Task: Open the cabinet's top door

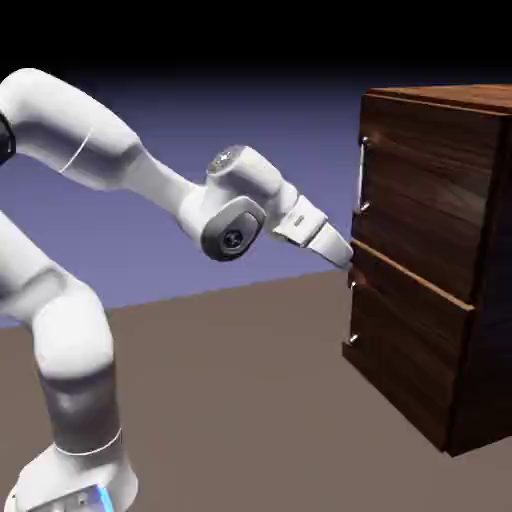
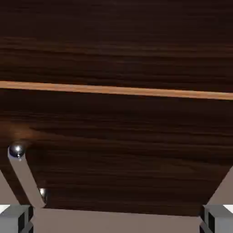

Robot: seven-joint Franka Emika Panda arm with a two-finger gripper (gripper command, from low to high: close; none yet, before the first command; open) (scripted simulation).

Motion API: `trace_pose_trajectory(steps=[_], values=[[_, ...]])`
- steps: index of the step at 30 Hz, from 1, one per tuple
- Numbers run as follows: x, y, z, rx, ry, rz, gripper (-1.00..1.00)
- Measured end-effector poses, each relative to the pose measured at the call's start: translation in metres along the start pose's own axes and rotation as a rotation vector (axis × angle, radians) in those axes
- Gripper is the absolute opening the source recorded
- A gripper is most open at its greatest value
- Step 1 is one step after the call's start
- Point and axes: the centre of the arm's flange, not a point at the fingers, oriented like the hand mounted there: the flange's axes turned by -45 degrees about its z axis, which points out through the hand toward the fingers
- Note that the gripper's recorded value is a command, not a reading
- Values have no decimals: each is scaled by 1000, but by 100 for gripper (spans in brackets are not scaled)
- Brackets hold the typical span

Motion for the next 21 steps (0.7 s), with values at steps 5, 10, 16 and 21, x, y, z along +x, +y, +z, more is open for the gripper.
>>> trace_pose_trajectory(steps=[5, 10, 16, 21], values=[[28, 9, -38, -26, 99, 79, 100], [49, 10, -76, -43, 198, 140, 100], [66, 0, -115, -54, 314, 189, 100], [75, -19, -139, -56, 407, 208, 100]])
